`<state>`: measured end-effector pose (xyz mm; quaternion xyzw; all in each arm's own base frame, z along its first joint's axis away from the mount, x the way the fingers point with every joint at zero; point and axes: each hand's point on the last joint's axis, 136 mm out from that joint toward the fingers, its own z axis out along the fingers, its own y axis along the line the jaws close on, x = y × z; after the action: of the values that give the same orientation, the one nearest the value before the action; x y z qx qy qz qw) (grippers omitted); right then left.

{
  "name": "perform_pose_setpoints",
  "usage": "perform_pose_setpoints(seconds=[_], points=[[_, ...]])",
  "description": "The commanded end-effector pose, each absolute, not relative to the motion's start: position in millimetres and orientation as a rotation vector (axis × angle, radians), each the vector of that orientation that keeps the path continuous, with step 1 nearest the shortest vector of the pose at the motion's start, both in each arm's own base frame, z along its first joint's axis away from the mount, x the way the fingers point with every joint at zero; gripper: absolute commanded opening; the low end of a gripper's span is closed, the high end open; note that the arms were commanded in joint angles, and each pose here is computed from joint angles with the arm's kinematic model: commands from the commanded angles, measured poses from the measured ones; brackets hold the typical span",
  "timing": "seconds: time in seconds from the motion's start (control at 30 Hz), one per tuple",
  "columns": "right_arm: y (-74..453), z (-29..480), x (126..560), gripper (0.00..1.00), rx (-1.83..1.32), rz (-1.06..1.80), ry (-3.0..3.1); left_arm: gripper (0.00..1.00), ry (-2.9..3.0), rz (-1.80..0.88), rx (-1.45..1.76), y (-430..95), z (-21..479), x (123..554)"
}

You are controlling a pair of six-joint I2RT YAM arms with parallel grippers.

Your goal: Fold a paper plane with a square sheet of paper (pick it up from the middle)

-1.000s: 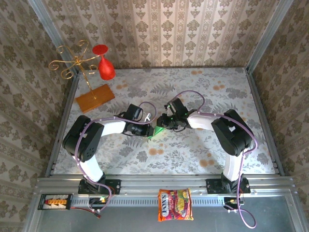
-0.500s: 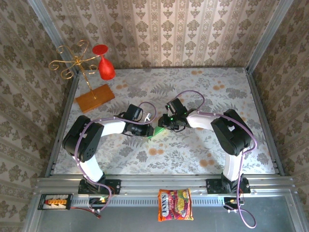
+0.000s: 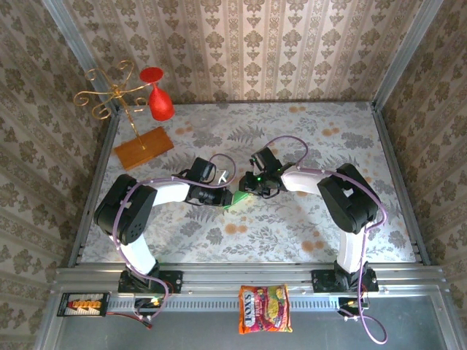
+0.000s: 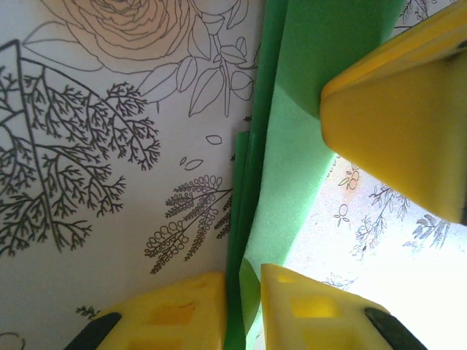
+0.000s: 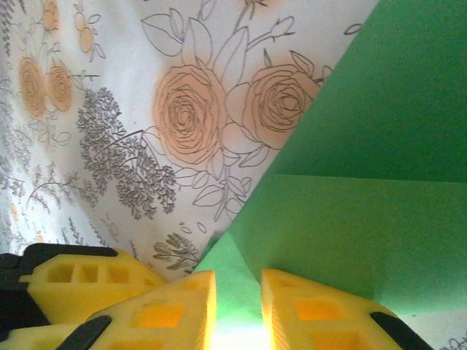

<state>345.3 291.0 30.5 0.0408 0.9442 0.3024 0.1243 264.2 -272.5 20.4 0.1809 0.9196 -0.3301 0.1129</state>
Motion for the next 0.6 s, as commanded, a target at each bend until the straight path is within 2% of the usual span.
perform_pose_setpoints(seconds=[0.0,0.57], points=[[288.6,20.5,342.9,0.23,0.129,0.834,2.799,0.2,2.819,-0.887,0.504,-261.1,-15.5,243.8],[287.9,12.3,341.0,0.24,0.117,0.808,2.84,0.21,2.811,-0.9,0.499,-259.7,-13.3,242.3]])
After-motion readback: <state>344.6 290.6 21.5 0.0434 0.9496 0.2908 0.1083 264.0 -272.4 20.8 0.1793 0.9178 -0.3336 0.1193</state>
